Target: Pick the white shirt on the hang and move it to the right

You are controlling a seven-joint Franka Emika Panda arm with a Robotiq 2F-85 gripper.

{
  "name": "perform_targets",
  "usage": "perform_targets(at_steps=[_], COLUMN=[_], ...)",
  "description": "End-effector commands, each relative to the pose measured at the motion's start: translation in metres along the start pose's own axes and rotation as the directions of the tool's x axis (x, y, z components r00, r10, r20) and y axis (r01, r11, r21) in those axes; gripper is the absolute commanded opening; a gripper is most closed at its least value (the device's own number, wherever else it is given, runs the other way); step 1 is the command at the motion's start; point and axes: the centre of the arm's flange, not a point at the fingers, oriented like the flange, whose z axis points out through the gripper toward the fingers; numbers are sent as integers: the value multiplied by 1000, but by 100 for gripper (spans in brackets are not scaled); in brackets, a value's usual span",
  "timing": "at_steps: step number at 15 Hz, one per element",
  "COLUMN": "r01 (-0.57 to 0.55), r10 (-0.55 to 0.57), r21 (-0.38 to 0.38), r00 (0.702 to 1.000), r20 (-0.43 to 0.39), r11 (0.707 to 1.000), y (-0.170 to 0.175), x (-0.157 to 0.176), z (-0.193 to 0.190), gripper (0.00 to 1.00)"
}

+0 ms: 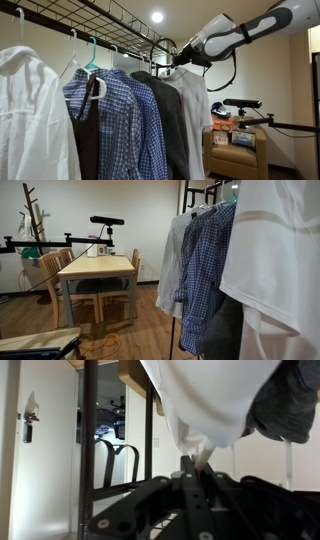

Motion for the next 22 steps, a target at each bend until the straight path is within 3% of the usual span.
perform_targets(at_steps=[1,5,9,16,22], r01=[22,10,-4,48,105], r10=[-19,-6,11,-42,-110], r21=[86,125,129,117,118], r00=[999,1000,998,997,993], r20=[-39,-29,-54,-60,40], r11=[996,992,992,992,987], y=[-15,-31,-24,-17,-17], x=[17,7,8,47,62], z=[33,53,66,95,132], gripper=[9,8,8,8,9])
